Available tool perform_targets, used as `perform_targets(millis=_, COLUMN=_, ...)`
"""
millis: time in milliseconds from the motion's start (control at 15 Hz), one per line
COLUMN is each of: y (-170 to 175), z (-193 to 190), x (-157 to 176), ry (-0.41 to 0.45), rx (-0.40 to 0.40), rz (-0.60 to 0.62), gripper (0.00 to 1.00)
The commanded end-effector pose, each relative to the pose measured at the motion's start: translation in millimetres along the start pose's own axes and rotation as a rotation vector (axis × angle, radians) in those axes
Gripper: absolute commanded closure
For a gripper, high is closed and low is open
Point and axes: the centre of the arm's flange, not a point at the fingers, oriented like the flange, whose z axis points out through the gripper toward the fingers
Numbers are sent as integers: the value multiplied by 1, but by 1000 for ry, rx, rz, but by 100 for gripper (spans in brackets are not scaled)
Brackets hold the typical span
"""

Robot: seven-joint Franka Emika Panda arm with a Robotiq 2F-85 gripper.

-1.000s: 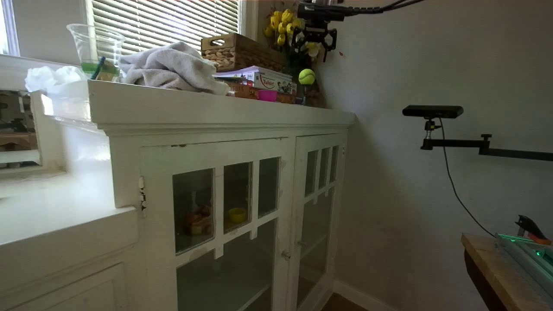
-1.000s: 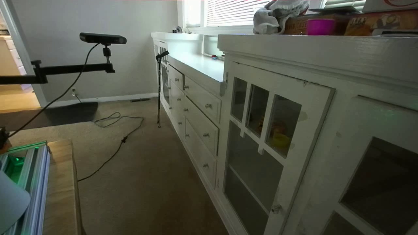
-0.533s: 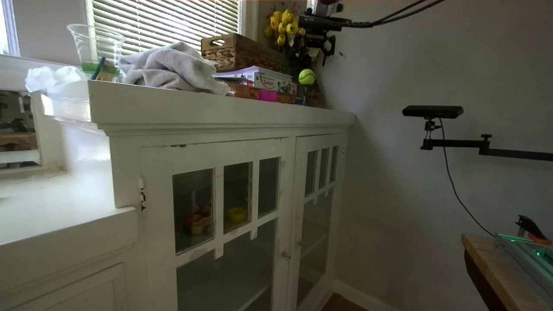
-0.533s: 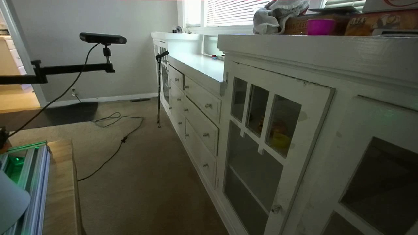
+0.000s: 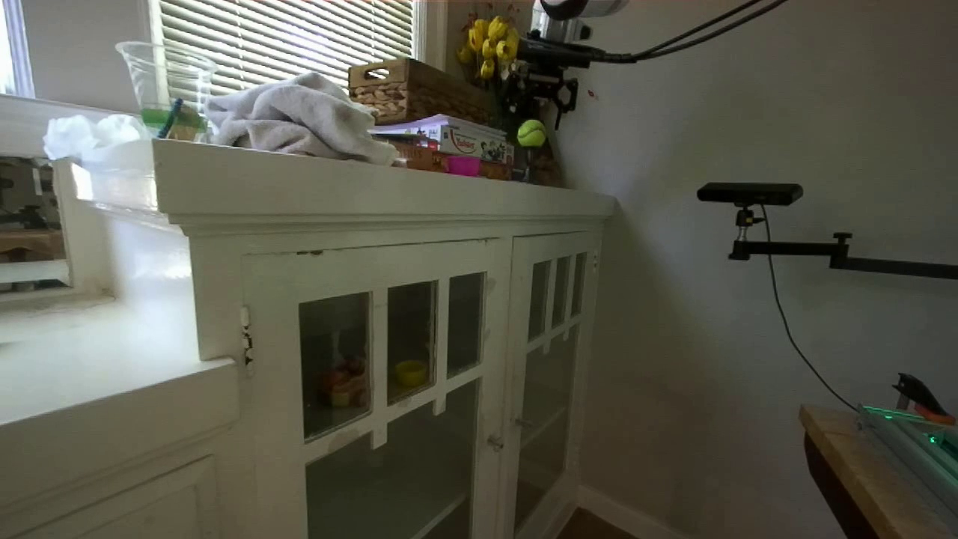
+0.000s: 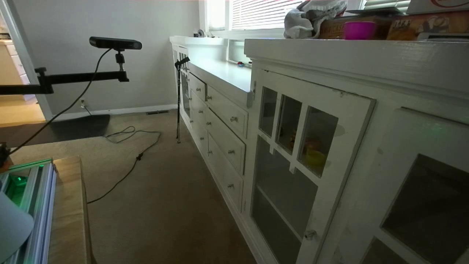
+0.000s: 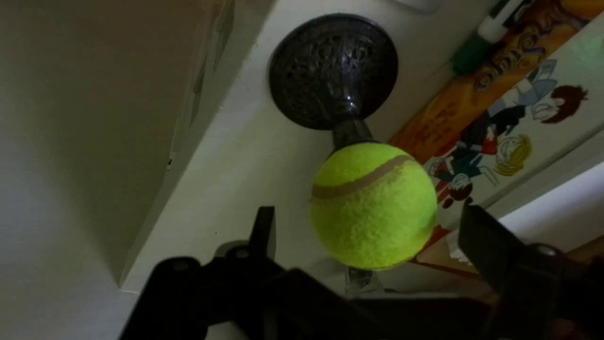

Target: Move the tennis ball and place it next to the pink item

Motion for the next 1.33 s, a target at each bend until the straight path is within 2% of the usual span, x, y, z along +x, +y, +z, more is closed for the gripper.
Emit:
perform_targets(millis=0, y=-8, z=3, x=13, ry=-46, rx=29, rz=-7, gripper=0)
perform_targets(millis=800, y=-8, z=14, x=17, ry=-22, rx=11, rz=-10, gripper=0)
perform_targets(millis=867, y=-8, z=15, x=18, ry=-23, rx=8, rz=-9, gripper=25)
perform_targets(millis=933, y=-7, z=16, x=17, ry=-20, rx=4, rz=-10, gripper=26)
perform_targets(millis=1200, y=-9, z=12, x=17, ry=-16, rx=5, rz=-12, gripper=55)
perform_targets(millis=1267, y=-9, z=8, x=16, ry=-17, rx=9, rz=-15, gripper=58)
